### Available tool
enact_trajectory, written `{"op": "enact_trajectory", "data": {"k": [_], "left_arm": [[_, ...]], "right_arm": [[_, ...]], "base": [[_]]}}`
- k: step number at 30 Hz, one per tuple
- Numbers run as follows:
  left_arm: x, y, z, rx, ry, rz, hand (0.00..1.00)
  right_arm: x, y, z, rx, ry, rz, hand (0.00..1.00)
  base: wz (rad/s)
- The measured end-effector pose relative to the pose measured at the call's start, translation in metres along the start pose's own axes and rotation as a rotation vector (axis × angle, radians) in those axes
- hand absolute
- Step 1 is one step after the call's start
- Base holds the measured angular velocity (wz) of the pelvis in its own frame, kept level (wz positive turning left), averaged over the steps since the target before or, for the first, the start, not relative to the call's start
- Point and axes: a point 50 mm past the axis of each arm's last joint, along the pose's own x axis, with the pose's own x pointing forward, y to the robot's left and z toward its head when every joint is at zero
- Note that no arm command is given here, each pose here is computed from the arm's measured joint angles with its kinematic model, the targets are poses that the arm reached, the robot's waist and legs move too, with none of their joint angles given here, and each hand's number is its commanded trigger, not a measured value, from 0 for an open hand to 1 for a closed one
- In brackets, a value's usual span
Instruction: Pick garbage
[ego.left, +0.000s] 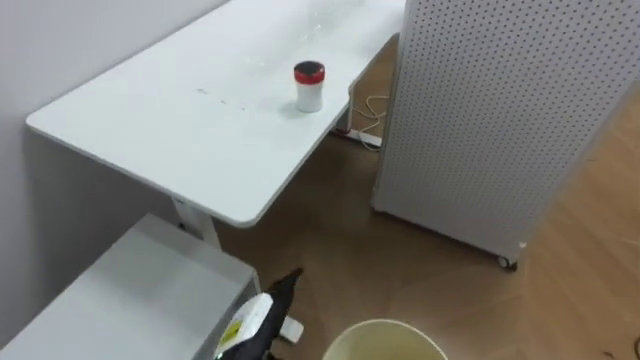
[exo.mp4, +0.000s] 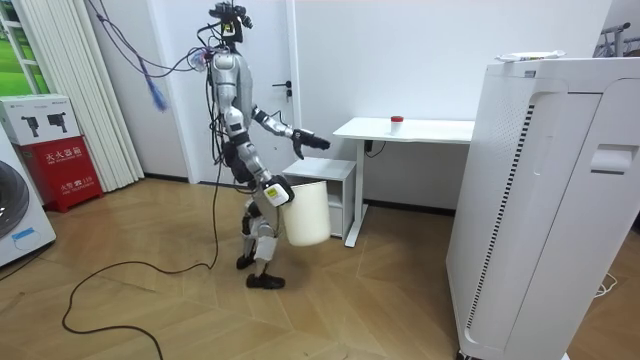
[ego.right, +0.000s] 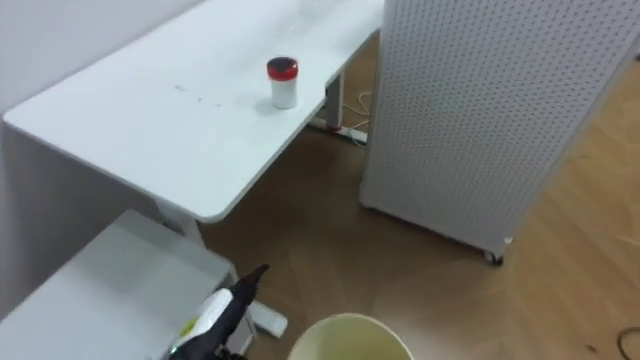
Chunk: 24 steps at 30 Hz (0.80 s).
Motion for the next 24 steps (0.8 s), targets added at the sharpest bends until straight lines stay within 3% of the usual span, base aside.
{"op": "enact_trajectory", "data": {"k": [4,15,19,24], "left_arm": [[0.001,0.026,0.01,-0.028,-0.058,0.138,0.0],[-0.006,0.061,0.025,-0.095,-0.136,0.383,0.0],[-0.02,0.07,0.035,-0.119,-0.215,0.442,0.0],[-0.027,0.072,0.029,-0.13,-0.198,0.502,0.0]], "right_arm": [[-0.004,-0.006,-0.007,0.016,0.014,-0.016,1.0],[-0.012,-0.015,-0.024,-0.014,0.063,-0.017,1.0],[-0.012,-0.013,-0.025,-0.051,0.073,0.003,1.0],[-0.015,-0.018,-0.03,-0.054,0.089,-0.011,1.0]], "base": [[-0.24],[-0.28],[-0.71],[-0.51]]}}
